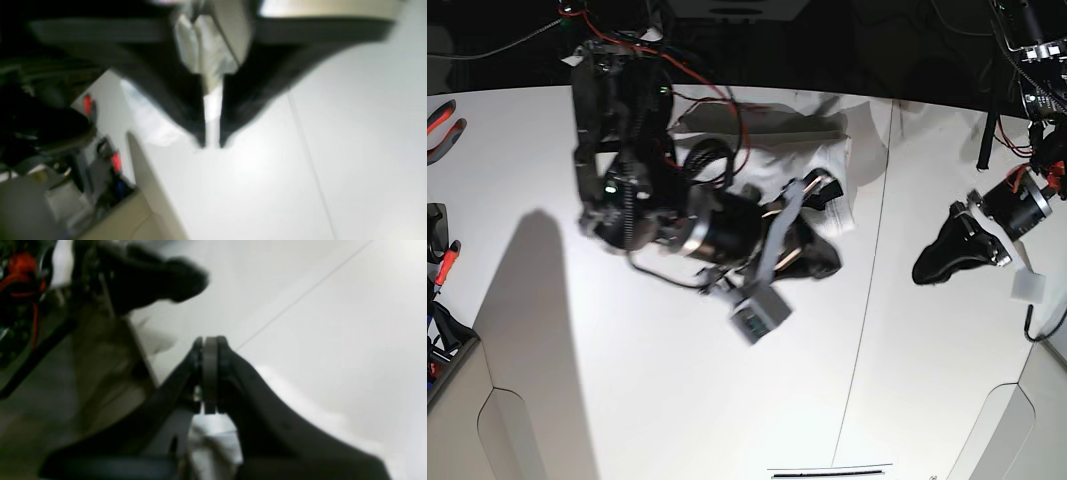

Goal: Layout the t-shirt on the table in an organized manner, then fold the t-shirt properly
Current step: 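Fold the shirt end with the right gripper over toward the left gripper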

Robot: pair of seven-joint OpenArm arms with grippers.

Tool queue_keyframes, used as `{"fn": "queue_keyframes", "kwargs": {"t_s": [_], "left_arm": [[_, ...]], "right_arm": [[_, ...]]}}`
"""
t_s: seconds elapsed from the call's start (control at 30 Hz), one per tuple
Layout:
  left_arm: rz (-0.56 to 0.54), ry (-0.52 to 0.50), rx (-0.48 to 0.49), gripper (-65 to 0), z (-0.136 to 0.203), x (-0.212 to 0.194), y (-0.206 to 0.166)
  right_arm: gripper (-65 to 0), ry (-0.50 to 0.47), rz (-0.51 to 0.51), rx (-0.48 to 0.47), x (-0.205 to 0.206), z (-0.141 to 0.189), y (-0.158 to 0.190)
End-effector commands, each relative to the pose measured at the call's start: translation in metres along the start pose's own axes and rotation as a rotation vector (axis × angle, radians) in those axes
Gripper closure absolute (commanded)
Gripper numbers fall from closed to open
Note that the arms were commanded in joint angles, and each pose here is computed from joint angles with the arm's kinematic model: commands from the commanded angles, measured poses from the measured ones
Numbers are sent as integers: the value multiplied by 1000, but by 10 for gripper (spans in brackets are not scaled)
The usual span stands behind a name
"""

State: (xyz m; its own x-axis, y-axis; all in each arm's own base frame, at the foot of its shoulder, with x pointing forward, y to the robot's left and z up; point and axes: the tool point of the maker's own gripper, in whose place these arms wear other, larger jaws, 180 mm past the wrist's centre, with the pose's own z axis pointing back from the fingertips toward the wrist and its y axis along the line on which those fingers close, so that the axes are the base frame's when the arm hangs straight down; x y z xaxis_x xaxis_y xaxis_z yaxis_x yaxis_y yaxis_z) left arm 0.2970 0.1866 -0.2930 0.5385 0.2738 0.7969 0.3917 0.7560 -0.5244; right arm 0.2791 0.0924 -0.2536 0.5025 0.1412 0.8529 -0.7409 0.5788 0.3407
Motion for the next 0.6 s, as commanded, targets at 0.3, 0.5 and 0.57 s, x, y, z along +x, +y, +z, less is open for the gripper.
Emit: {"fn": "queue_keyframes", "kwargs": {"t_s": [0.3,0.5,0.57], "left_arm": [[-54,167,-266,0,-63,-53,-103],[-53,263,-356,0,-83,-91,-142],[-42,276,-347,0,-88,-99,-141]], "right_arm": [[0,-173,-304,-179,-24,69,-55],[0,-151,-412,-129,-50,55,-63],[0,-135,-450,-95,-61,45,-64]]}}
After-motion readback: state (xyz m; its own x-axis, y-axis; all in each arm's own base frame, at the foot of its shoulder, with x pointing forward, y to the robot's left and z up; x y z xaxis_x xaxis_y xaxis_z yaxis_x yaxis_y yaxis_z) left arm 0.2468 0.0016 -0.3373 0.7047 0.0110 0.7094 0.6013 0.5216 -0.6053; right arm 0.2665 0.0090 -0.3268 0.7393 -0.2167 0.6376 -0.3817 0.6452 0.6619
